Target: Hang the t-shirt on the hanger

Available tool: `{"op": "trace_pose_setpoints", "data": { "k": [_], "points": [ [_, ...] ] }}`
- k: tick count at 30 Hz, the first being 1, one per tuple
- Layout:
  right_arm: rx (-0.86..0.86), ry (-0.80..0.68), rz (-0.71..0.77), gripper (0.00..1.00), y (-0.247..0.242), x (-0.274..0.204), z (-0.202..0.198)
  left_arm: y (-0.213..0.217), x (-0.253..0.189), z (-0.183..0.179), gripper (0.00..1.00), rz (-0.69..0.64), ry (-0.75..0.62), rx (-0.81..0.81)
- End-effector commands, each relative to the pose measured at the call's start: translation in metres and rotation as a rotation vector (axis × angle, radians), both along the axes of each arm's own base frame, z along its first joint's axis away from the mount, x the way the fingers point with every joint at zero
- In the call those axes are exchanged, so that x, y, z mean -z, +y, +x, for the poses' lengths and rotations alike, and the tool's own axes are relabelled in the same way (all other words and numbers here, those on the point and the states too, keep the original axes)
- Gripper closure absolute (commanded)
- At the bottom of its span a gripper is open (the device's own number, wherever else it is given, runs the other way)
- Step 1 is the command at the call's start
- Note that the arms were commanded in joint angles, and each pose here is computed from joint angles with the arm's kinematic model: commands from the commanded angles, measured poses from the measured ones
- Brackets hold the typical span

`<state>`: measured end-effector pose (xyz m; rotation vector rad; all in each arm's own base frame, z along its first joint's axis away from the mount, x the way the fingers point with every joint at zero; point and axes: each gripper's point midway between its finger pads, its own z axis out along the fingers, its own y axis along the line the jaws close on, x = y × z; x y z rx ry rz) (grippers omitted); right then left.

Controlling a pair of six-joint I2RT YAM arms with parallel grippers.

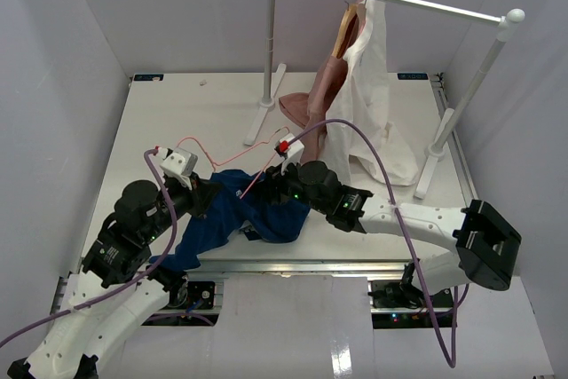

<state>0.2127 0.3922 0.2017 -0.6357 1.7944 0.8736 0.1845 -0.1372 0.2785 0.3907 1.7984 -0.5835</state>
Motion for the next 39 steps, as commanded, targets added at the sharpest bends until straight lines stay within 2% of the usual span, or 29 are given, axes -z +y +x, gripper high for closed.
{"op": "trace_pose_setpoints", "data": {
  "k": [1, 4, 6, 8, 9, 16, 24, 29, 34, 39],
  "points": [
    [0.07, -0.031, 0.06, 0.51, 0.013, -0.02, 0.014, 0.002, -0.013, 0.0, 1.0, -0.039, -0.045, -0.012],
    [0.121, -0.021, 0.023, 0.52, 0.012, -0.008, 0.019, 0.003, -0.014, -0.002, 1.0, -0.043, -0.052, -0.011],
    [0.155, -0.019, 0.007, 0.6, 0.008, -0.003, 0.024, 0.004, -0.017, -0.004, 1.0, -0.044, -0.063, -0.011],
    [0.213, -0.034, 0.0, 0.86, 0.002, -0.007, 0.035, 0.004, -0.019, -0.009, 1.0, -0.044, -0.073, 0.009],
    [0.243, -0.04, -0.002, 0.92, -0.003, -0.012, 0.044, 0.004, -0.02, -0.012, 1.0, -0.041, -0.078, 0.022],
    [0.413, -0.019, 0.009, 0.92, -0.065, -0.056, 0.1, 0.017, -0.034, -0.03, 1.0, 0.038, -0.08, 0.044],
    [0.41, -0.028, 0.034, 0.92, -0.094, -0.103, 0.13, 0.012, -0.051, -0.049, 1.0, 0.051, -0.144, 0.152],
    [0.433, -0.057, -0.008, 0.92, -0.106, -0.125, 0.139, 0.018, -0.037, -0.034, 1.0, 0.119, -0.119, 0.095],
    [0.45, -0.08, -0.057, 0.92, -0.116, -0.144, 0.144, 0.012, -0.039, -0.032, 1.0, 0.138, -0.129, 0.133],
    [0.49, -0.085, -0.148, 0.92, -0.129, -0.151, 0.147, 0.021, -0.036, -0.018, 1.0, 0.179, -0.124, 0.056]
  ]
}}
